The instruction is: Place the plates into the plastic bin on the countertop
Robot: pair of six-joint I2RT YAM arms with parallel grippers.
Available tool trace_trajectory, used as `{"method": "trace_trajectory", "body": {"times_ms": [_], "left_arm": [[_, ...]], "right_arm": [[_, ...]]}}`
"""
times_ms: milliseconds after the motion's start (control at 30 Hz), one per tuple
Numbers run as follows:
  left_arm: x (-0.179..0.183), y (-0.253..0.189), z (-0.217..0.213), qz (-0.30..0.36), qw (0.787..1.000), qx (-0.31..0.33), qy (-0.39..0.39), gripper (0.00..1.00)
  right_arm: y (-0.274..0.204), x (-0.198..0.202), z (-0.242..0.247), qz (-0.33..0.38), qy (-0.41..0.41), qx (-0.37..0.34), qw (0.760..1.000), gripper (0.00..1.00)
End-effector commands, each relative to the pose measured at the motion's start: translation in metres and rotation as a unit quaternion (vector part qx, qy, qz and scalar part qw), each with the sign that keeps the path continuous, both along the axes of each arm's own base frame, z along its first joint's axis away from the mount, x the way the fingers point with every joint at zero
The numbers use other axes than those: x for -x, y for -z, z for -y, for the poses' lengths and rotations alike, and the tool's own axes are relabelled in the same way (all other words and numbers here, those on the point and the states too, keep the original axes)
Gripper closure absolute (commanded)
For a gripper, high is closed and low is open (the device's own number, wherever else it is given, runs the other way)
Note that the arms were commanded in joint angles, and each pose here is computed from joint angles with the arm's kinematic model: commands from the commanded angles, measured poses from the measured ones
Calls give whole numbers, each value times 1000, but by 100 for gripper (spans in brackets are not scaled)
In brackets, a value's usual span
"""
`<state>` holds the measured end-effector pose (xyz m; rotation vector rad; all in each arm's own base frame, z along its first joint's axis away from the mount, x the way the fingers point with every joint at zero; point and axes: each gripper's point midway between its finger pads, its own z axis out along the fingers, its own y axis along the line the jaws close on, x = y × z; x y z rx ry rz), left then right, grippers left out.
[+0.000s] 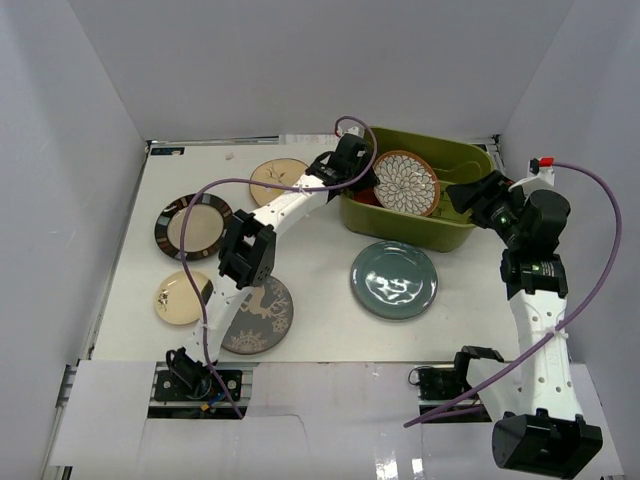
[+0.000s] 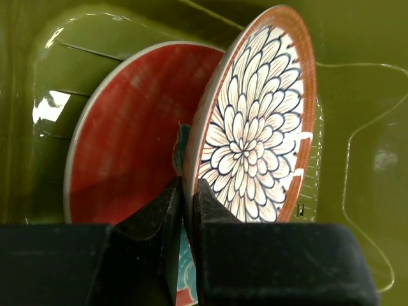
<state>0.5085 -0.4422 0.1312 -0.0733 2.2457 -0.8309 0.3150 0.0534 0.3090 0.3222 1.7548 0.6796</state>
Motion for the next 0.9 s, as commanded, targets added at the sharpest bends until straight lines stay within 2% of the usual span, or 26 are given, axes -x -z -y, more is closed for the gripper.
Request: {"method": "trace_trajectory", "body": {"times_ms": [0,67,100,167,200,233,300,433,533,733,767,867], "left_arm": [[-10,-86,13,75,994,78,-6,99],[-13,-74,9,72,995,65,-21,88],[-12,-69,11,68,995,64,-18,77],[-10,-60,12,62,996,62,-15,63],[-9,-56,13,59,996,63,-13,54],[-9,-58,14,62,996,67,-14,39],[-3,-53,17,52,996,71,0,30],[3,-75,18,65,994,85,11,10],[7,-102,18,85,991,100,21,2],[36,-217,11,179,969,155,73,2],[46,-246,5,209,961,160,84,2],[59,-284,-8,256,949,160,92,2]], "right_arm": [[-7,5,-3,10,-11,9,1000,30],[-13,9,-3,17,-11,9,1000,28],[-16,10,-4,19,-11,9,1000,27],[-18,12,-4,17,-14,11,1000,25],[-21,12,-4,19,-13,14,1000,22],[-22,13,-2,19,-10,18,1000,21],[-26,17,-1,21,-8,27,999,18],[-31,27,-8,25,-26,26,999,15],[-28,34,-13,19,-42,23,999,11],[-21,45,-9,8,-32,43,999,2],[-19,47,-10,6,-35,42,998,2],[0,52,-12,-13,-42,39,998,2]]}}
